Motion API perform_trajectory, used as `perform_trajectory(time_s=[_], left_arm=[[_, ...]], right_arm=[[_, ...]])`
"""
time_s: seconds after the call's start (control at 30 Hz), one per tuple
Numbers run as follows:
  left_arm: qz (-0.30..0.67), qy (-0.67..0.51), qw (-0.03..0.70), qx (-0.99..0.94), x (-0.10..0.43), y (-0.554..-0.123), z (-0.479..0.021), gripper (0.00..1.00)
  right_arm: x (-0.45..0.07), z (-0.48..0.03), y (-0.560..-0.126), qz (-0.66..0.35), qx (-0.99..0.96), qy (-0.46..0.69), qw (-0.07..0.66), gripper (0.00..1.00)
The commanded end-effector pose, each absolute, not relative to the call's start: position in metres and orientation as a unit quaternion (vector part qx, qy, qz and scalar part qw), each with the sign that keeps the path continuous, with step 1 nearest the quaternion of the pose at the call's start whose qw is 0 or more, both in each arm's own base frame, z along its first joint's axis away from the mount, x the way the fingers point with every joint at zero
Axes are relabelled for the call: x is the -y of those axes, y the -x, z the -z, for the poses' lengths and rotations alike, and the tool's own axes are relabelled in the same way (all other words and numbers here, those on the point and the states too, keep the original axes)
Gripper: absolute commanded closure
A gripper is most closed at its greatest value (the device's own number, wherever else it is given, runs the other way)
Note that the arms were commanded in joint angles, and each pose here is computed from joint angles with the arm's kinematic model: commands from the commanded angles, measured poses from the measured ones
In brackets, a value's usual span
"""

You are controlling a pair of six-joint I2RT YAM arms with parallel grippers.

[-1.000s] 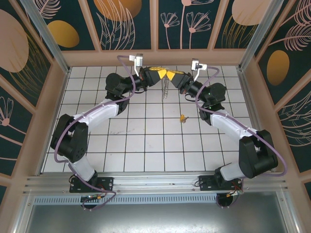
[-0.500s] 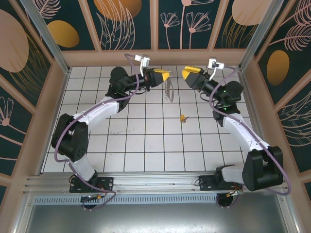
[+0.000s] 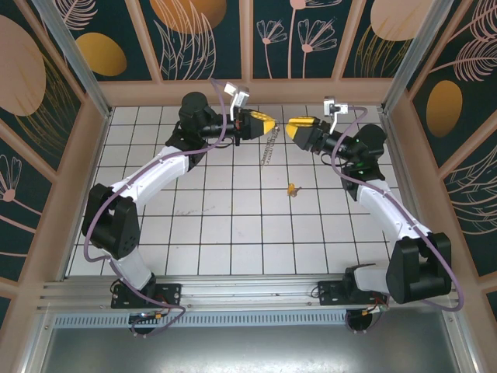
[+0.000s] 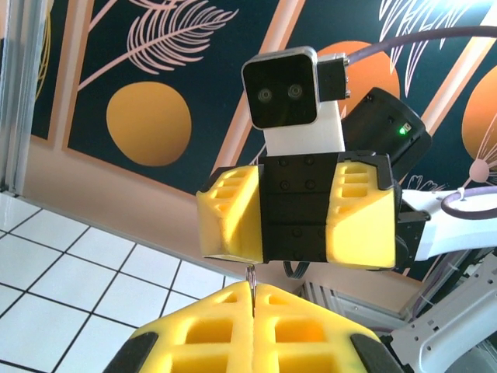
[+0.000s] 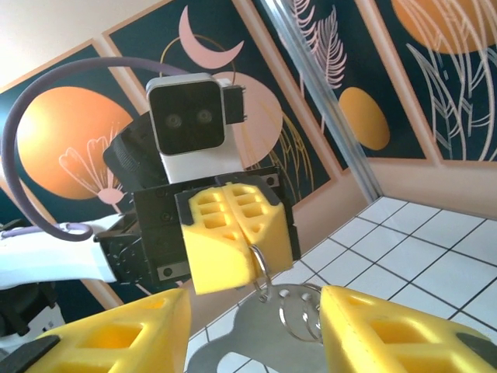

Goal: Put the keys on the keyring

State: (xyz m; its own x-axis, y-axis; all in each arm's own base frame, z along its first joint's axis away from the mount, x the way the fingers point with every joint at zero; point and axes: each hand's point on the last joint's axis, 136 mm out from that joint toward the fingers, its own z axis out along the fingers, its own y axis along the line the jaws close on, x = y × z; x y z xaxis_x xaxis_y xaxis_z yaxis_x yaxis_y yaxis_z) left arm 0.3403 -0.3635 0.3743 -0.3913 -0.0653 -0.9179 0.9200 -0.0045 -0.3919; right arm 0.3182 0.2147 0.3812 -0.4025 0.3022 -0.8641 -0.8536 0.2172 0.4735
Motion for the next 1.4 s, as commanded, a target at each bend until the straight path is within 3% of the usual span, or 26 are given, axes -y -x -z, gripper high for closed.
perform_trajectory(time_s=[0.0,0.3,0.4,0.57,0.67,0.77,0.87,1.37], left_arm=[[0.602,-0.401,0.421,-0.547,0.362,-0.325,-0.396,1.00],[0.603,-0.403,0.421,-0.544,0.360,-0.323,-0.397,1.00],[0.604,-0.403,0.421,-0.543,0.361,-0.322,-0.398,1.00],[0.604,-0.400,0.424,-0.544,0.360,-0.324,-0.399,1.00],[0.601,-0.383,0.435,-0.550,0.359,-0.329,-0.402,0.96],[0.589,-0.360,0.458,-0.560,0.355,-0.335,-0.402,0.65],[0.583,-0.339,0.483,-0.559,0.344,-0.337,-0.407,0.53],[0.656,-0.312,0.466,-0.505,0.337,-0.323,-0.423,0.63]], right_arm=[[-0.226,-0.394,-0.311,-0.584,-0.583,0.265,0.500,0.54],[-0.238,-0.391,-0.317,-0.593,-0.581,0.263,0.491,0.62],[-0.240,-0.391,-0.317,-0.595,-0.581,0.264,0.489,0.73],[-0.241,-0.387,-0.317,-0.593,-0.584,0.264,0.487,1.00],[-0.239,-0.386,-0.319,-0.588,-0.586,0.261,0.492,1.00],[-0.233,-0.391,-0.322,-0.586,-0.581,0.254,0.506,1.00],[-0.227,-0.398,-0.321,-0.587,-0.570,0.248,0.518,1.00],[-0.224,-0.434,-0.315,-0.623,-0.509,0.206,0.557,1.00]])
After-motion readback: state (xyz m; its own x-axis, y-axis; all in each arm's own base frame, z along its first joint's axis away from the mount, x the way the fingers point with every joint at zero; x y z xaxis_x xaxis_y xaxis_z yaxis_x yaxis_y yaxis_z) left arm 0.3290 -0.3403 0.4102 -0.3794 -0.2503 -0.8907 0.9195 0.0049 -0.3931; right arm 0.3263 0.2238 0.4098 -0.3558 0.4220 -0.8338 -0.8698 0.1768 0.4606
